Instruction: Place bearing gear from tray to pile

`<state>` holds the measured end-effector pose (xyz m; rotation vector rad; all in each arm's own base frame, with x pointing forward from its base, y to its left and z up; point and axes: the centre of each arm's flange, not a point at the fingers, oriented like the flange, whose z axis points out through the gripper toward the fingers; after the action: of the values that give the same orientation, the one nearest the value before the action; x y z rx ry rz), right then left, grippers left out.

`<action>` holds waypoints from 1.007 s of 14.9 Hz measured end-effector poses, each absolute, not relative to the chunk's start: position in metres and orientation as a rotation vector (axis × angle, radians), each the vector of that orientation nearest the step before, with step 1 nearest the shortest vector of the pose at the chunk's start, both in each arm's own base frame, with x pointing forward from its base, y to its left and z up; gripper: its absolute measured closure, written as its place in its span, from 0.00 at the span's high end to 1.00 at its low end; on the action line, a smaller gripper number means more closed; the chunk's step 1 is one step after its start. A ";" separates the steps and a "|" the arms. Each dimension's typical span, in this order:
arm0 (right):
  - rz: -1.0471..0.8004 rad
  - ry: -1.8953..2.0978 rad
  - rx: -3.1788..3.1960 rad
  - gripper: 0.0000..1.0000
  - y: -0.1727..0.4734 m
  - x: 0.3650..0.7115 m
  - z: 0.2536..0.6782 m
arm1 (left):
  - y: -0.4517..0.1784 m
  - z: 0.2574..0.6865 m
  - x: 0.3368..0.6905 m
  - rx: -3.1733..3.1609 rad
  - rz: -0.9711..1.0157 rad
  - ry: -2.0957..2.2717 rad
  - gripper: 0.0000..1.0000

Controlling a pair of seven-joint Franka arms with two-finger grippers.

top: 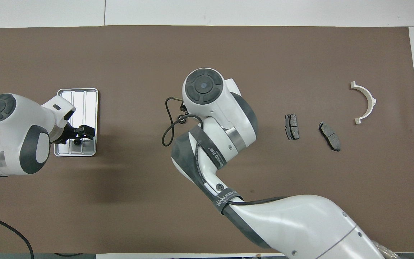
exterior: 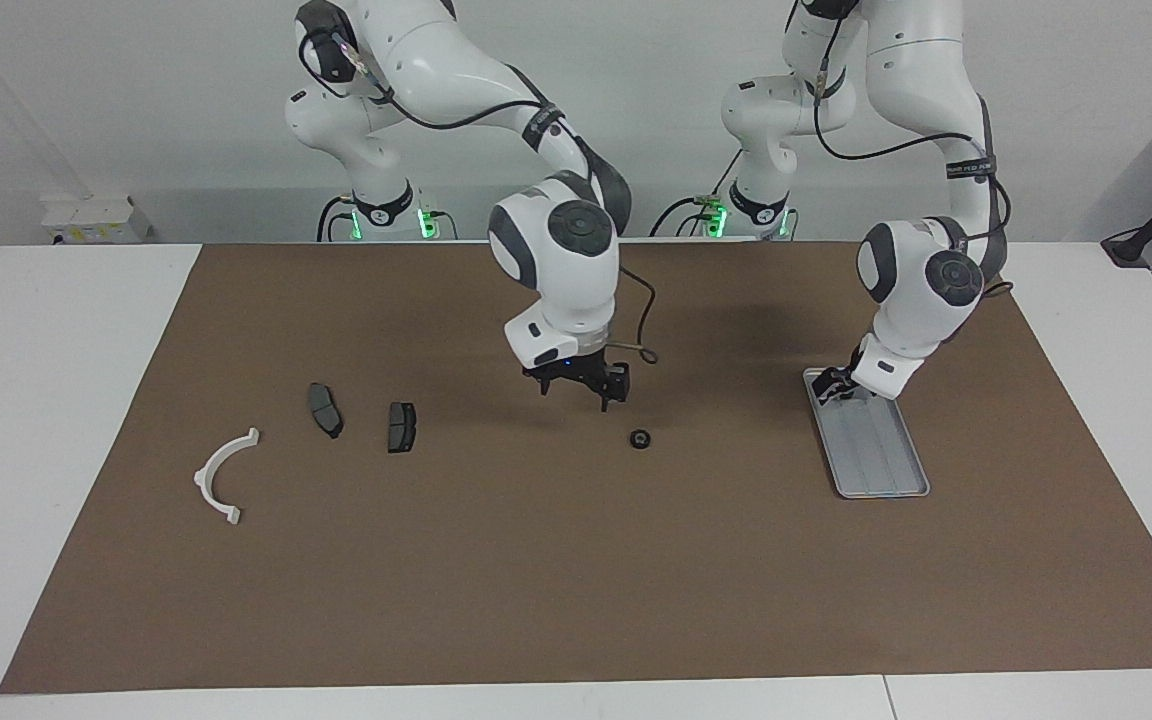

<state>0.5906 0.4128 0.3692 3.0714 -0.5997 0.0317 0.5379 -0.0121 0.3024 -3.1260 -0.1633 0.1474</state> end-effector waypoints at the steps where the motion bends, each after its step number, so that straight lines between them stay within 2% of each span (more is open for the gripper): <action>1: 0.034 -0.612 3.066 1.00 0.425 0.595 0.360 | -0.012 0.306 0.534 -3.130 0.141 -0.172 1.00; 3: 0.040 -0.624 3.066 1.00 0.442 0.602 0.343 | -0.011 0.313 0.530 -3.133 0.128 -0.178 1.00; 4: 0.044 -0.630 3.067 1.00 0.450 0.603 0.337 | -0.011 0.314 0.529 -3.133 0.126 -0.181 0.91; 6: 0.053 -0.643 3.069 1.00 0.463 0.606 0.326 | -0.009 0.314 0.529 -3.134 0.112 -0.186 0.89; 8: 0.056 -0.641 3.071 1.00 0.474 0.607 0.316 | -0.009 0.314 0.530 -3.137 0.075 -0.189 0.70; 15: 0.031 -0.621 3.056 1.00 0.485 0.608 0.278 | 0.005 0.306 0.527 -3.138 0.033 -0.173 0.70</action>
<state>0.6079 0.4851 0.2783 3.0556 -0.6206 0.0313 0.5274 0.0053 0.3061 -3.1384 -0.1728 0.0332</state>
